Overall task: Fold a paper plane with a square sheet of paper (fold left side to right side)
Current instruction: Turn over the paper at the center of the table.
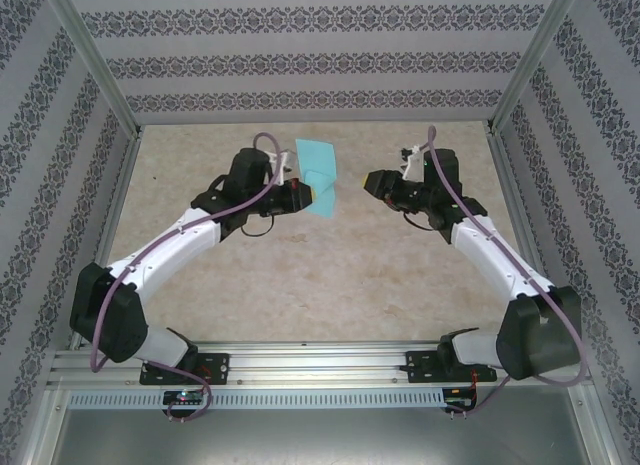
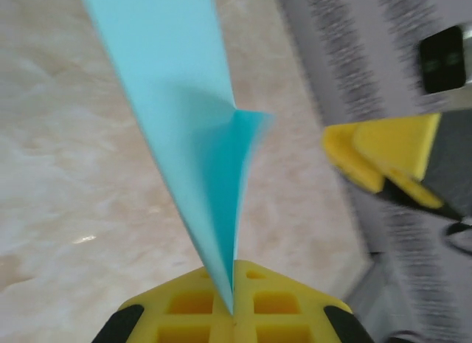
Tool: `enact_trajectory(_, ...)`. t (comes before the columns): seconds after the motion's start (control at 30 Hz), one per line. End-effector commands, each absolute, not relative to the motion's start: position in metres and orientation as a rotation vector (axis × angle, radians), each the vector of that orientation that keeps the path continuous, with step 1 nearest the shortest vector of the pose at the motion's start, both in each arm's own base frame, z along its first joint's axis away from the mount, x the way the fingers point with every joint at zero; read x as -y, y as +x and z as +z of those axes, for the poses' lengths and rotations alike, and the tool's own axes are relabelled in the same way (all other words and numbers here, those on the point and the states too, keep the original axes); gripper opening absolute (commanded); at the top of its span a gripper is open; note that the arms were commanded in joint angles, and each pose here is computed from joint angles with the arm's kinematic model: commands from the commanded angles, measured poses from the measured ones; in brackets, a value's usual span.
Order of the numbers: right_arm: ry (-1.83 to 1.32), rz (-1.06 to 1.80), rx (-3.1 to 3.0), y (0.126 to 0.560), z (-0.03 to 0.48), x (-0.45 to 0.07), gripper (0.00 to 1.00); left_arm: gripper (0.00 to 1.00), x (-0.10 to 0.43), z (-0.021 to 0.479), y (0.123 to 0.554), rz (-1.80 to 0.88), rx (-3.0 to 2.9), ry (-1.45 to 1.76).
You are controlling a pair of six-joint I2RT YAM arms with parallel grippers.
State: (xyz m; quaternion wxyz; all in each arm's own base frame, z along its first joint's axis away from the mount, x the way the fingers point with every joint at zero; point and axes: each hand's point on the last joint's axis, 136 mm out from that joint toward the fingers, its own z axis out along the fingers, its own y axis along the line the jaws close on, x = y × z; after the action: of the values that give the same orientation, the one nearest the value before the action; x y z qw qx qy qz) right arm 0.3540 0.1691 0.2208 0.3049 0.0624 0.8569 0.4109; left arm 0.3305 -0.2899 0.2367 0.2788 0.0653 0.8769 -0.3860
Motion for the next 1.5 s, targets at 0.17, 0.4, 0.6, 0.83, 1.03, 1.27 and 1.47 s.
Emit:
enact_trajectory(0.17,0.450,0.684,-2.398,0.319,0.166,-0.063,0.49,0.02,0.217,0.138,0.302,0.291,-2.766,0.469)
enact_trajectory(0.4,0.492,0.641,-2.403,0.307,0.159,-0.049,0.49,0.07,0.239,0.108,0.302,0.783,-2.749,0.627)
enact_trajectory(0.6,0.520,0.602,-2.416,0.300,0.155,-0.040,0.50,0.20,0.268,0.093,0.298,0.805,-2.764,0.698)
enact_trajectory(0.83,0.504,0.676,-2.436,0.297,0.149,-0.048,0.51,0.49,0.327,0.079,0.279,0.284,-2.896,0.759)
enact_trajectory(1.03,0.412,0.861,-2.434,0.304,0.148,-0.082,0.49,0.67,0.350,0.128,0.289,-0.220,-2.822,0.669)
enact_trajectory(1.27,0.279,1.112,-2.413,0.326,0.139,-0.172,0.48,0.78,0.284,0.143,0.333,-0.605,-2.757,0.304)
enact_trajectory(1.47,0.208,1.213,-2.415,0.353,0.120,-0.240,0.49,0.78,0.245,0.112,0.362,-0.943,-2.722,0.033)
